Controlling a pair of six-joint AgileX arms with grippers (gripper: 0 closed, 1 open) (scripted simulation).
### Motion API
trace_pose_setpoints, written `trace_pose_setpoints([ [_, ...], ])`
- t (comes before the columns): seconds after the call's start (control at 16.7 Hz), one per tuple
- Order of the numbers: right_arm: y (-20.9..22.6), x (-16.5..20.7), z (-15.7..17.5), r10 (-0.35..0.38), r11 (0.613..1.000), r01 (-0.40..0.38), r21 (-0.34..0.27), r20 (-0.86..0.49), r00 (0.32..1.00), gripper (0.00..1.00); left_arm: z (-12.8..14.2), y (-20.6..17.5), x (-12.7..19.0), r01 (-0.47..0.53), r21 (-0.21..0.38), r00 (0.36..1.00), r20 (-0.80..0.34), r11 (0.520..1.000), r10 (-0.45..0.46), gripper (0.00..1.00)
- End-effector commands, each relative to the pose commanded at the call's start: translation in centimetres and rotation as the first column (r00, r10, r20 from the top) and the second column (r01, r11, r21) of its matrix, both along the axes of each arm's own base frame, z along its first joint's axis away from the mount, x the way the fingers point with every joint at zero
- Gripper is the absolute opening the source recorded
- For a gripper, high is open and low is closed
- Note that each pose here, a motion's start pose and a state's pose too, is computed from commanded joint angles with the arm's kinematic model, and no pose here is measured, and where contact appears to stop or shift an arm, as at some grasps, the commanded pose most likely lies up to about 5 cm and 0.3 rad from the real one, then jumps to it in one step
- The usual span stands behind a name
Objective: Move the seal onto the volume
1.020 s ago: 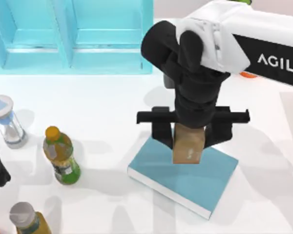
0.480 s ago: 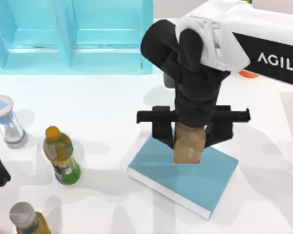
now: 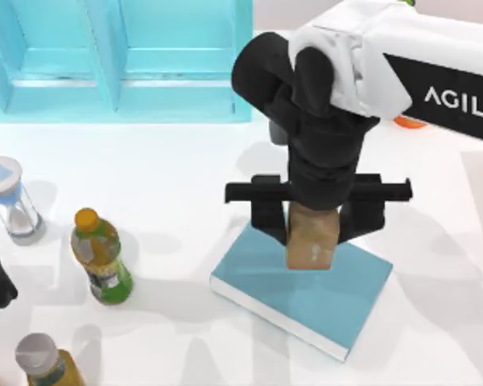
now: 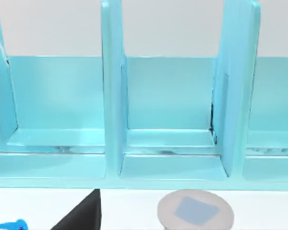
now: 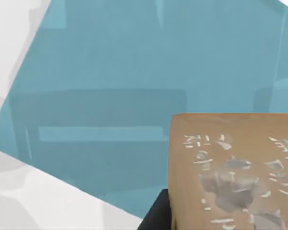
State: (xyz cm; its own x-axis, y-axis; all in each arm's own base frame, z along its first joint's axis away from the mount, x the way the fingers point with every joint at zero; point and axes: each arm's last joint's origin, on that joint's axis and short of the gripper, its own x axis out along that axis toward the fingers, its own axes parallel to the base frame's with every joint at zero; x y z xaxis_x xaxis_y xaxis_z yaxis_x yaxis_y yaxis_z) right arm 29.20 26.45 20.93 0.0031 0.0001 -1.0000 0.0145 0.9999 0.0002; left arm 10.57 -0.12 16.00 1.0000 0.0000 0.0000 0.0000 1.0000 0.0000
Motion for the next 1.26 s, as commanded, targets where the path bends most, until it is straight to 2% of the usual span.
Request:
trace_pose_setpoints([
  [0.3,0.0,0.0,0.0,0.0,1.0,0.0,0.0,0.0,1.0,0.98,0.0,0.0,0.0,0.0,0.0,1.0,0.0,1.0,0.0,1.0],
  [0.36,0.0,0.0,0.0,0.0,1.0,0.0,0.0,0.0,1.0,1.0,0.0,0.0,0.0,0.0,0.0,1.0,0.0,1.0,0.0,1.0],
  [0.9,0.0,0.0,0.1,-0.001,1.0,0.001,0.0,0.0,1.0,1.0,0.0,0.0,0.0,0.0,0.0,1.0,0.0,1.0,0.0,1.0],
  [1.26,0.0,0.0,3.0,-0.001,1.0,0.001,0.0,0.0,1.0,1.0,0.0,0.0,0.0,0.0,0.0,1.0,0.0,1.0,0.0,1.0],
])
